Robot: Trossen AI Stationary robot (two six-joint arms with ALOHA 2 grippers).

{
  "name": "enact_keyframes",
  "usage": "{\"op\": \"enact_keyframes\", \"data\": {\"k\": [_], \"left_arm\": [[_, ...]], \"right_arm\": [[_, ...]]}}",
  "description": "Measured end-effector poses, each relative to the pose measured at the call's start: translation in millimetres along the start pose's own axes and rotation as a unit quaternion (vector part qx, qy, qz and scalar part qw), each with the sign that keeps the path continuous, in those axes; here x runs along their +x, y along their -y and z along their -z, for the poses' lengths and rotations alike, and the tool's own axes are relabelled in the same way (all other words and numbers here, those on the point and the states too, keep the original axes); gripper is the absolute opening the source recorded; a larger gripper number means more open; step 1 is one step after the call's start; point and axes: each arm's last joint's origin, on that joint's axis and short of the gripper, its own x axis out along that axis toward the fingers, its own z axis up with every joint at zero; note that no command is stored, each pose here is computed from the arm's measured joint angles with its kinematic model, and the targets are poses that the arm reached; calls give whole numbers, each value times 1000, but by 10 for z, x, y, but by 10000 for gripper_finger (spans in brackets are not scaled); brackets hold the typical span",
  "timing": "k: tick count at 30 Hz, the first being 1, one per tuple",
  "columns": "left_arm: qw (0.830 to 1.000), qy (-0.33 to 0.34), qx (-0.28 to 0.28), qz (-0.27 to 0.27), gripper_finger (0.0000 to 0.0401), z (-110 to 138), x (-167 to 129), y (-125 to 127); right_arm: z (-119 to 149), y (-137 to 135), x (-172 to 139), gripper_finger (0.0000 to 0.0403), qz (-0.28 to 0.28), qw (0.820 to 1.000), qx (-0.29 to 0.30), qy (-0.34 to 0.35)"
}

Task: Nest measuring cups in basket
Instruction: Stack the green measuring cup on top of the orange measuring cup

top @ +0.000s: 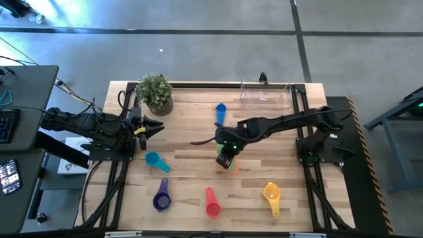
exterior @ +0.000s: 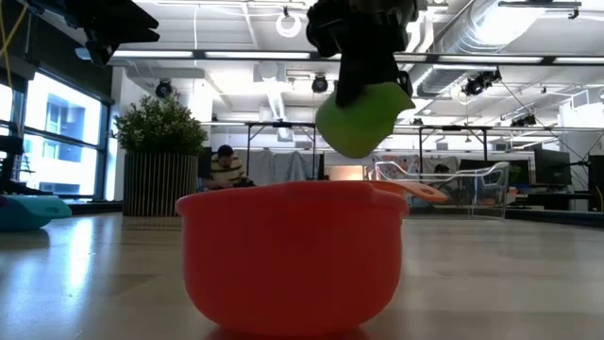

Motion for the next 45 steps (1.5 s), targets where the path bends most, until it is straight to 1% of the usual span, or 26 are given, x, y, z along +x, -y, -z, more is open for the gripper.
{"op": "enact_keyframes", "data": {"k": [8, 14, 18, 23, 27, 37, 40, 45], "left_arm": [[1000, 0, -12, 0, 90, 0, 0, 0], [1000, 0, -18, 0, 90, -1, 0, 1], [1000, 0, -18, 0, 90, -1, 0, 0], [1000, 0, -18, 0, 90, 0, 0, 1], [1000, 0, -18, 0, 90, -1, 0, 0], [1000, -2, -12, -1, 90, 4, 1, -2], [1000, -4, -10, -2, 90, 8, 0, -4], [1000, -8, -8, -4, 90, 17, 0, -8]], "right_arm": [[-55, 8, 221, 3, 49, 997, -22, -57], [-51, 33, 317, 3, 62, 995, -19, -73], [-53, 42, 316, 3, 75, 995, -20, -67], [-60, 54, 333, 3, 80, 994, -23, -66], [-54, 69, 396, 3, 82, 994, -25, -75], [-37, 87, 434, 3, 86, 992, -22, -90], [-36, 88, 432, 11, 88, 992, -21, -89], [-30, 95, 430, 38, 95, 991, -14, -90]]}}
